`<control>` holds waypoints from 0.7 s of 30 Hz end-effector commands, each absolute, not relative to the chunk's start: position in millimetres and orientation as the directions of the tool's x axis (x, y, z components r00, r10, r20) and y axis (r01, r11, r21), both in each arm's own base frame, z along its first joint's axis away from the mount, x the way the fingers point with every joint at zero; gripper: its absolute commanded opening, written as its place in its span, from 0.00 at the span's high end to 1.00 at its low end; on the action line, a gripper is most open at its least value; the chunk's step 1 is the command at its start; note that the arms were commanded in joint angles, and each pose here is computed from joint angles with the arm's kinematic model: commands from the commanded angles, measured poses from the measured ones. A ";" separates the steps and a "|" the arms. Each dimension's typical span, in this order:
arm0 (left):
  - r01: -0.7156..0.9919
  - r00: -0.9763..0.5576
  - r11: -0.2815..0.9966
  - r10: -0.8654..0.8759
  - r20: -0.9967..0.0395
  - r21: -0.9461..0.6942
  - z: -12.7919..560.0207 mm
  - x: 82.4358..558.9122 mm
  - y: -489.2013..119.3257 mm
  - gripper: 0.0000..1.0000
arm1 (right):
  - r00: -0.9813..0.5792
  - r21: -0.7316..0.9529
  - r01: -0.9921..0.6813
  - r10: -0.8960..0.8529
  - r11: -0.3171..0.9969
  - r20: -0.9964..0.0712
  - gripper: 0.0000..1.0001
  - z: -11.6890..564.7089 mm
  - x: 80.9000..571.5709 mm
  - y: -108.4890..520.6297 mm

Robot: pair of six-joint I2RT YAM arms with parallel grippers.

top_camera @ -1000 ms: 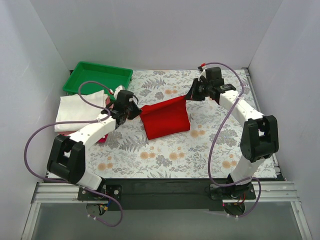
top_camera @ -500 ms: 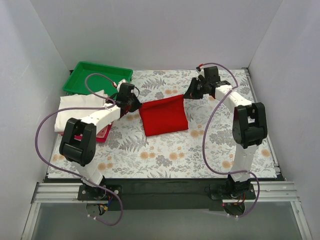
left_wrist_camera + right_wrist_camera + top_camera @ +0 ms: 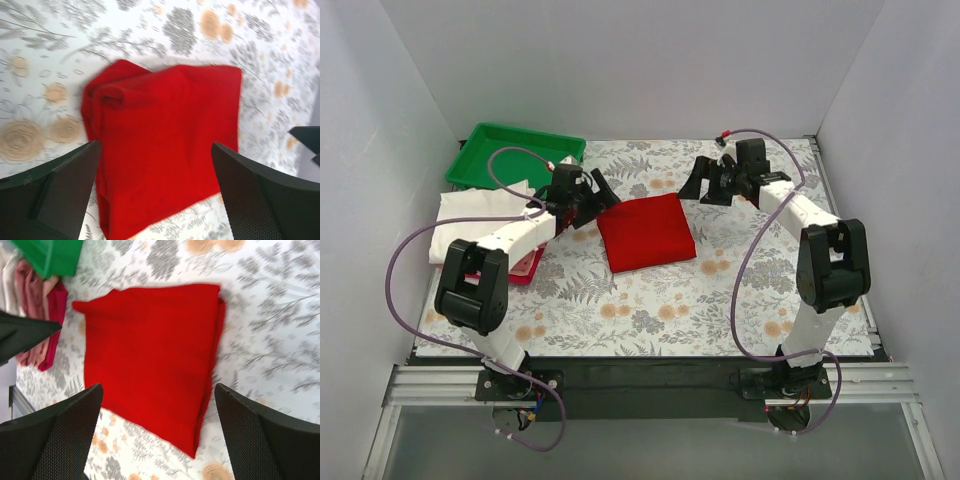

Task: Fold and stack the t-shirts
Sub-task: Fold the tshirt

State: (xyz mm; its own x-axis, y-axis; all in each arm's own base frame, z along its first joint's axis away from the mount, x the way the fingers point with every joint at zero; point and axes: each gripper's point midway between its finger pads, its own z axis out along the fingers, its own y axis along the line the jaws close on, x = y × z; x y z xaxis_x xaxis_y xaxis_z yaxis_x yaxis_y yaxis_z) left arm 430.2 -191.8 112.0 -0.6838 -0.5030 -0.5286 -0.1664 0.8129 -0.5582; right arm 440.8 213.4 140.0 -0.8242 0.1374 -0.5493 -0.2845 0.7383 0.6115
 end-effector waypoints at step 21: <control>-0.262 -0.788 0.827 -0.481 -0.385 -0.497 17.2 450.4 -221.7 0.06 | -0.898 0.641 -0.340 -0.036 0.688 -0.437 0.02 43.4 303.9 252.1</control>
State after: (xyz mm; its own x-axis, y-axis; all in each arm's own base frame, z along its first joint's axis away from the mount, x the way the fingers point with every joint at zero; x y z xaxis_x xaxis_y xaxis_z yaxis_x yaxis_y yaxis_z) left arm 474.6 -231.0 49.3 -0.7366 -0.4890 -0.4672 -0.1859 0.8105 -0.5554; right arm 302.4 254.4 53.4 -0.9037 -0.0470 -0.4256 -0.3443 0.6707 0.6570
